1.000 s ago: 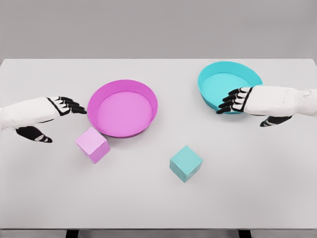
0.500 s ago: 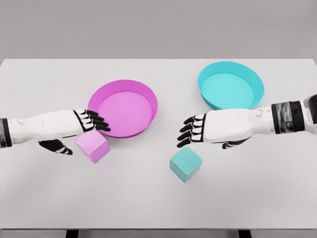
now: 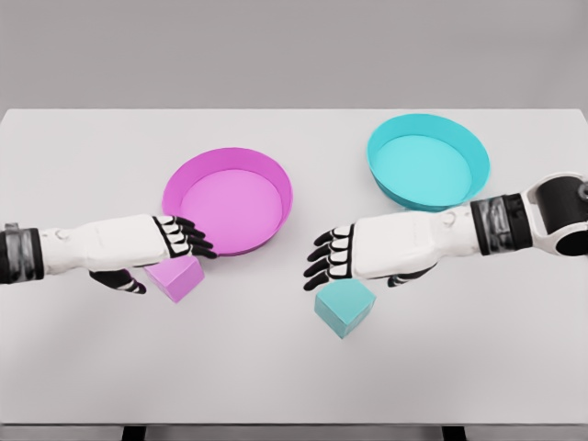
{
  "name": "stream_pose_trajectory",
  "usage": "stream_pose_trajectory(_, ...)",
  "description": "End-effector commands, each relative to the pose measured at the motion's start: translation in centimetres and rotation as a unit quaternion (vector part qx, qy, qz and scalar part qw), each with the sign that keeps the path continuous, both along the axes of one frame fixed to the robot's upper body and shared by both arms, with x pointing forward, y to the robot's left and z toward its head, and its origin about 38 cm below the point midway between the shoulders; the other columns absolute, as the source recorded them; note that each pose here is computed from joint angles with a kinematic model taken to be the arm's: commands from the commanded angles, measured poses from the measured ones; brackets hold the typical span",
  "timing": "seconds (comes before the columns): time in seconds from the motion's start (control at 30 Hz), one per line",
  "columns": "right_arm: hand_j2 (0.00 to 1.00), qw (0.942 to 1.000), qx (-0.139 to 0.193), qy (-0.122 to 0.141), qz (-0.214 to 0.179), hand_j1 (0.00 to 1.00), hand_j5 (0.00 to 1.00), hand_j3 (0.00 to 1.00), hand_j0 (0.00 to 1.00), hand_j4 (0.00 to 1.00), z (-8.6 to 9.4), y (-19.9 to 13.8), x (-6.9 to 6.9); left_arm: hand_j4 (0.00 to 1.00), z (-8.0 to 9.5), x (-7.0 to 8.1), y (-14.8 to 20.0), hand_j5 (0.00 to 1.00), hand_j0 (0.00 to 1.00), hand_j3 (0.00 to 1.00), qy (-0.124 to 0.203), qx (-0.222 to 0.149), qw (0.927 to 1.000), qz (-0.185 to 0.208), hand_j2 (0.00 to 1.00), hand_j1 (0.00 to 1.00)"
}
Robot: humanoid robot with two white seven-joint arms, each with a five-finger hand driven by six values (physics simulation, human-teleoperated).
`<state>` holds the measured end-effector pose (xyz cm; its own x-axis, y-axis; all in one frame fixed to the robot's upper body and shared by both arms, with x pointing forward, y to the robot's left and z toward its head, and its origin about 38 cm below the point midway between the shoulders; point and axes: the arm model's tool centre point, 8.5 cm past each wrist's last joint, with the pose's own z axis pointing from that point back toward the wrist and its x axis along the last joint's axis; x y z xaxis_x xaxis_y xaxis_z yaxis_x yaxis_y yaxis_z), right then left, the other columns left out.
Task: Place the blocks in the corresponding plates according to their colors
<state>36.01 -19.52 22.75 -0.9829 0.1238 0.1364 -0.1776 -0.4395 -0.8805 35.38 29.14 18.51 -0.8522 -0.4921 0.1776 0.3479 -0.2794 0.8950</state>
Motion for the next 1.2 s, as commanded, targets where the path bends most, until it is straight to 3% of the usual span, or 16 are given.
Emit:
stream_pose_trajectory(0.0,1.00,1.0000,-0.002,0.007,0.002,1.00,1.00,1.00,1.00,1.00,-0.4,0.2,-0.2,0.96,-0.2,0.0,0.0,0.96,0.96,0.96,0.001,0.003,1.0000,0.001,0.96,0.96)
stream_pose_trajectory(0.23,1.00,0.9998,-0.020,0.010,0.000,1.00,1.00,1.00,1.00,1.00,-1.2,-0.4,-0.4,0.96,0.0,0.2,0.1,0.96,0.96,0.96,-0.002,0.004,1.0000,0.001,0.96,0.96)
stream_pose_trajectory(0.87,1.00,0.9995,-0.023,0.017,0.013,1.00,1.00,1.00,1.00,1.00,-2.0,0.8,-0.4,0.89,-0.5,0.8,0.4,0.89,0.89,0.89,-0.008,0.019,0.9997,0.010,0.89,0.89)
stream_pose_trajectory(0.97,1.00,0.9989,-0.035,0.028,0.009,1.00,1.00,1.00,1.00,1.00,-3.6,1.0,0.2,0.89,-0.7,0.8,0.5,0.89,0.89,0.89,-0.006,0.020,0.9997,0.012,0.89,0.89)
stream_pose_trajectory(1.17,1.00,0.9988,-0.040,0.023,0.013,1.00,1.00,1.00,1.00,1.00,-3.8,1.1,0.2,0.86,-0.9,1.0,0.9,0.86,0.86,0.86,-0.003,0.022,0.9996,0.019,0.86,0.86)
